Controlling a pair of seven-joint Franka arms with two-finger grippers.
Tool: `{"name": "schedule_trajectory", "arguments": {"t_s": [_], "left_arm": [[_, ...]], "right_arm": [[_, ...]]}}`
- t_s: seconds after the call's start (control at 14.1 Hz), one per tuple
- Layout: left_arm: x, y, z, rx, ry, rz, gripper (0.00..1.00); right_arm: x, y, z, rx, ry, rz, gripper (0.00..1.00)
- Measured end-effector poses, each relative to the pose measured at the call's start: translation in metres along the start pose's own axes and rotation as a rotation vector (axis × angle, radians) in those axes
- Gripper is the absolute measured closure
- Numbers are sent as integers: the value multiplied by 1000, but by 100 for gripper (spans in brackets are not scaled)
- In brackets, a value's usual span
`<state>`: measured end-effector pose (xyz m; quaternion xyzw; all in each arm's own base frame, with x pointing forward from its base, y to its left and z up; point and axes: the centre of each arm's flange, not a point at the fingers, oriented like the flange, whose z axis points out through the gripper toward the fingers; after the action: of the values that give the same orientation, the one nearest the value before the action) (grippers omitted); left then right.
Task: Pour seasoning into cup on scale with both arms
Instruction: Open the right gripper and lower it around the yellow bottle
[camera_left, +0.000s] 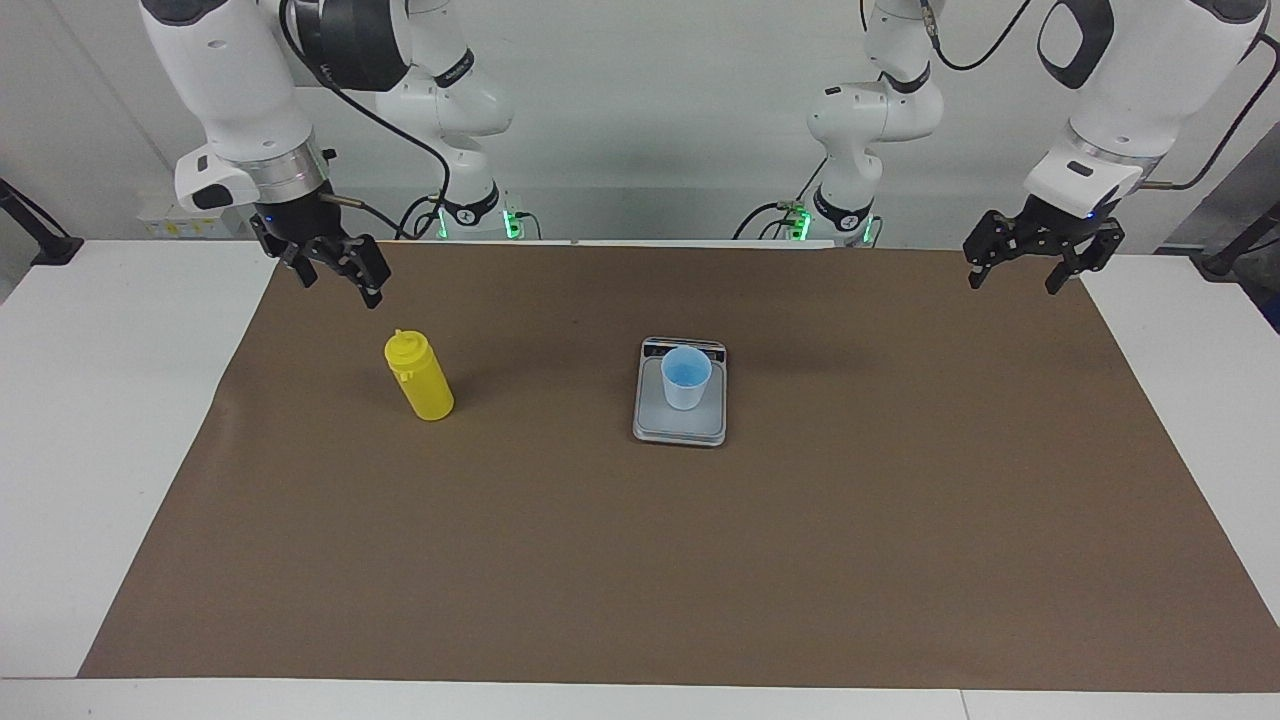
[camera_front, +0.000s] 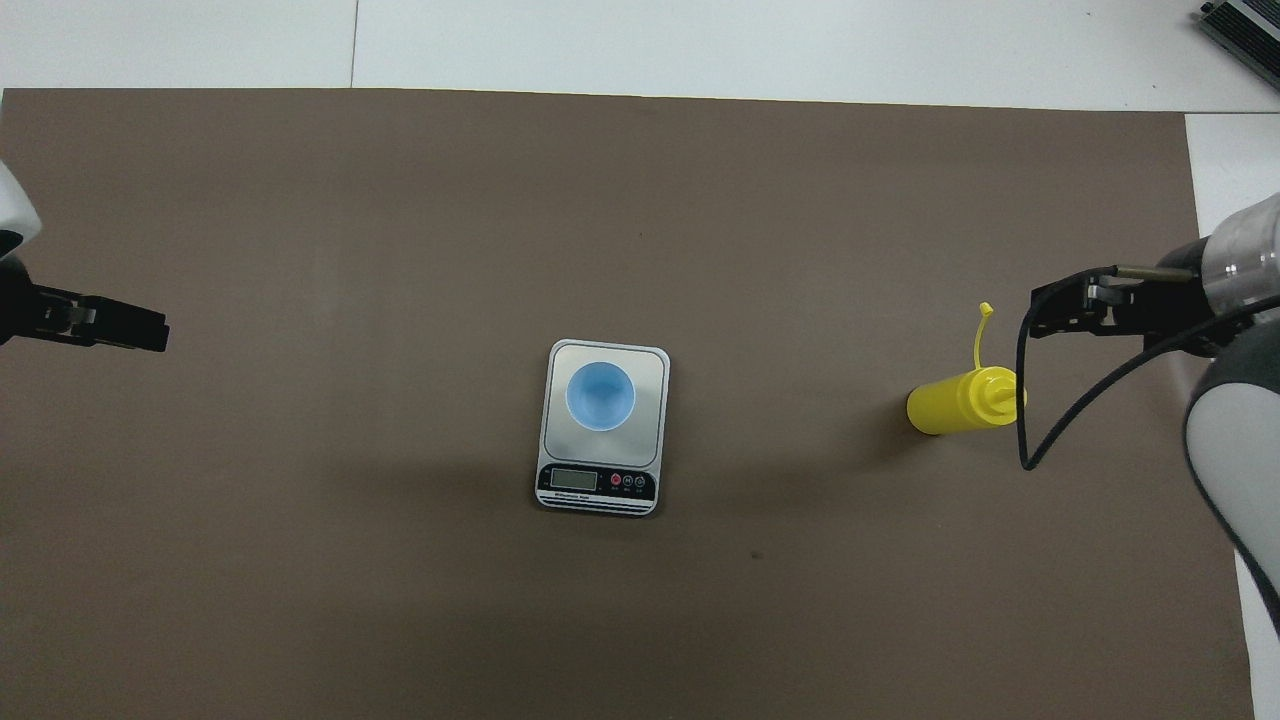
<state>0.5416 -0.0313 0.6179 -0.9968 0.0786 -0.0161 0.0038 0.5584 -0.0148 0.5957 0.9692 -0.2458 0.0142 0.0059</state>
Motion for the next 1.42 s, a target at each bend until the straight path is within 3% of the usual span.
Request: {"name": "schedule_trajectory", "arguments": {"t_s": [0.28, 0.5, 0.57, 0.64, 0.92, 1.21, 1.42], "left_arm": [[0, 0, 0, -2, 0, -1, 0], [0, 0, 0, -2, -2, -4, 0], [-1, -1, 1, -3, -11, -9, 0], [-3, 0, 2, -7, -28, -20, 0], [-4, 2, 0, -29, -31, -34, 0], [-4, 3, 0, -29, -31, -32, 0], [-4, 4, 0, -29, -31, -28, 0]], "right_arm": [[21, 36, 37, 91, -79, 375, 5], [40, 69, 73, 106, -137, 568, 12], [44, 76, 86, 104, -164, 623, 12], [48, 84, 100, 116, -206, 678, 4], [67, 114, 162, 252, -354, 880, 0], [67, 117, 209, 311, -482, 1016, 0], [58, 118, 236, 356, -542, 1085, 0]]}}
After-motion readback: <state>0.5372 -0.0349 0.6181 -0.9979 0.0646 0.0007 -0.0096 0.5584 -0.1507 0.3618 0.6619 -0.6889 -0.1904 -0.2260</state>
